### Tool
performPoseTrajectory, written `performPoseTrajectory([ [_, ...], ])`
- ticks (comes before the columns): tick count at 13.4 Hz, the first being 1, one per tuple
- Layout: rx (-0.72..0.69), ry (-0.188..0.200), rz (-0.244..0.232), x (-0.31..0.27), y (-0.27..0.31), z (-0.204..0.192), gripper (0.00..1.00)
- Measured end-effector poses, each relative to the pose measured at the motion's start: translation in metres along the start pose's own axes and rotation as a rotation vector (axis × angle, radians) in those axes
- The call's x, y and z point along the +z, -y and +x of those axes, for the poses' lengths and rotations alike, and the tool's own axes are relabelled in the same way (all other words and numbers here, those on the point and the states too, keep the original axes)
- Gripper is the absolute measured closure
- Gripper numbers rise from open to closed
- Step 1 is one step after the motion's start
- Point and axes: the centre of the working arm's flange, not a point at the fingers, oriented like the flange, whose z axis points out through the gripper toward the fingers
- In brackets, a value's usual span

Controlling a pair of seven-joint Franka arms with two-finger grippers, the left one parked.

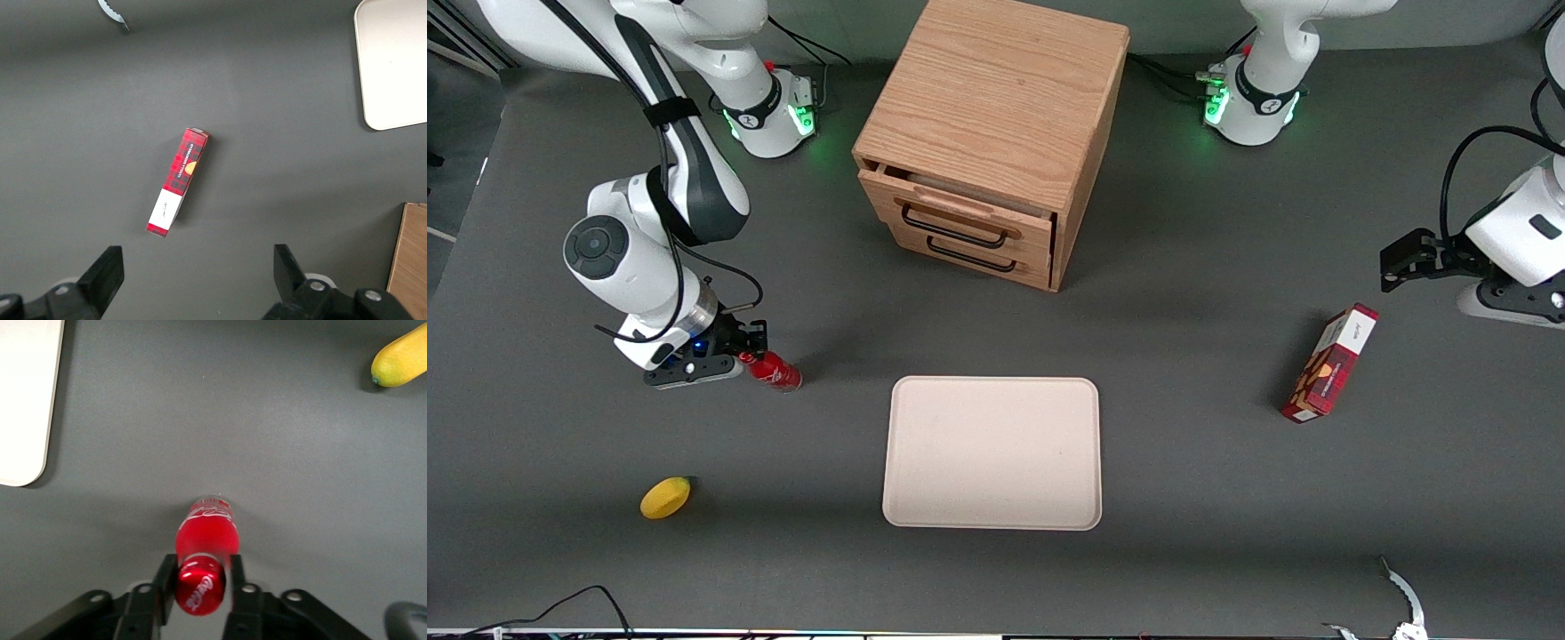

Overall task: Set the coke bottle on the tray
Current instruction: 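Close the right gripper around the bottle's neck, then lift the bottle and carry it over the cream tray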

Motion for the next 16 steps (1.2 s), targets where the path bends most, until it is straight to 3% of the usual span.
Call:
performPoseTrajectory([
  [9,0.001,-0.01,-0.001,-0.009,0.0,0.005,0.69],
  [13,0.017,0.093,-0.027,-0.091,-0.008,0.023,0.69],
  [16,0.031,0.102,-0.036,-0.168,-0.012,0.033,0.69],
])
